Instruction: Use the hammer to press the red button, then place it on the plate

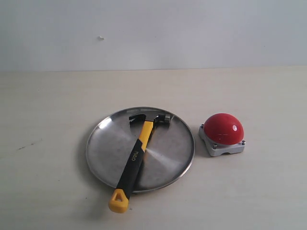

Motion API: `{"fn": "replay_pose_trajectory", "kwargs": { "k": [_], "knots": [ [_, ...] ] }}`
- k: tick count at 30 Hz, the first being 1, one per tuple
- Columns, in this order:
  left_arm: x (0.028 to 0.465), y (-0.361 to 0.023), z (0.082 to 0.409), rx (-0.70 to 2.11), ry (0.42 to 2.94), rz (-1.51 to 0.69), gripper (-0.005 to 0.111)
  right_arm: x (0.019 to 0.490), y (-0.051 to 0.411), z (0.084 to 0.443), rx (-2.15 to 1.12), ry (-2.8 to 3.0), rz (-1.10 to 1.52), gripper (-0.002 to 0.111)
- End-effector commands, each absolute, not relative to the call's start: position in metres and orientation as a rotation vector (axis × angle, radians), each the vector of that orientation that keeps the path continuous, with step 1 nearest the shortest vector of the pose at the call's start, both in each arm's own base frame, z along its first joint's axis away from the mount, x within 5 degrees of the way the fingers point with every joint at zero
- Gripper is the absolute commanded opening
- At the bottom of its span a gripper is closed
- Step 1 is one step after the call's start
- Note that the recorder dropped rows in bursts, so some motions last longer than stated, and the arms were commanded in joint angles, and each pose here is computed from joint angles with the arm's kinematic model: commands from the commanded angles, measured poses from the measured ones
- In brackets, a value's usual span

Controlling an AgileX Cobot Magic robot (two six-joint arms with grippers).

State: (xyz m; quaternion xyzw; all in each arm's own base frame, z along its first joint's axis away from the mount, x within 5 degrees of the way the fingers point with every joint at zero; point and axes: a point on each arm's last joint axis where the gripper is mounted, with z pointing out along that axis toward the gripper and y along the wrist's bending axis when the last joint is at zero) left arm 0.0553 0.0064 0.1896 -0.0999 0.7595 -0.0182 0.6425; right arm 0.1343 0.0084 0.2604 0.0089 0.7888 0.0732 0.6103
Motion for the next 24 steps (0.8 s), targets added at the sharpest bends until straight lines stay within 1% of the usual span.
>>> {"fn": "replay_pose_trajectory", "kwargs": {
  "k": [1, 10, 12, 18, 20, 24],
  "knots": [
    [0.055, 0.007, 0.19, -0.222, 1.725, -0.033, 0.0, 0.133, 0.008, 0.261, 0.024, 1.815, 0.172, 0.0],
    [0.055, 0.007, 0.19, -0.221, 1.725, -0.031, 0.0, 0.133, 0.008, 0.261, 0.023, 1.816, 0.17, 0.0],
    [0.055, 0.007, 0.19, -0.221, 1.725, -0.031, 0.0, 0.127, 0.008, 0.264, 0.019, 1.777, 0.168, 0.0],
    [0.055, 0.007, 0.19, -0.221, 1.725, -0.031, 0.0, 0.049, 0.011, 0.288, -0.015, 1.333, 0.178, 0.0],
    [0.055, 0.007, 0.19, -0.221, 1.725, -0.031, 0.0, 0.036, 0.011, 0.291, -0.021, 1.258, 0.177, 0.0],
    [0.055, 0.007, 0.19, -0.221, 1.724, -0.032, 0.0, 0.034, 0.013, 0.292, -0.028, 1.243, 0.198, 0.0]
  ]
}}
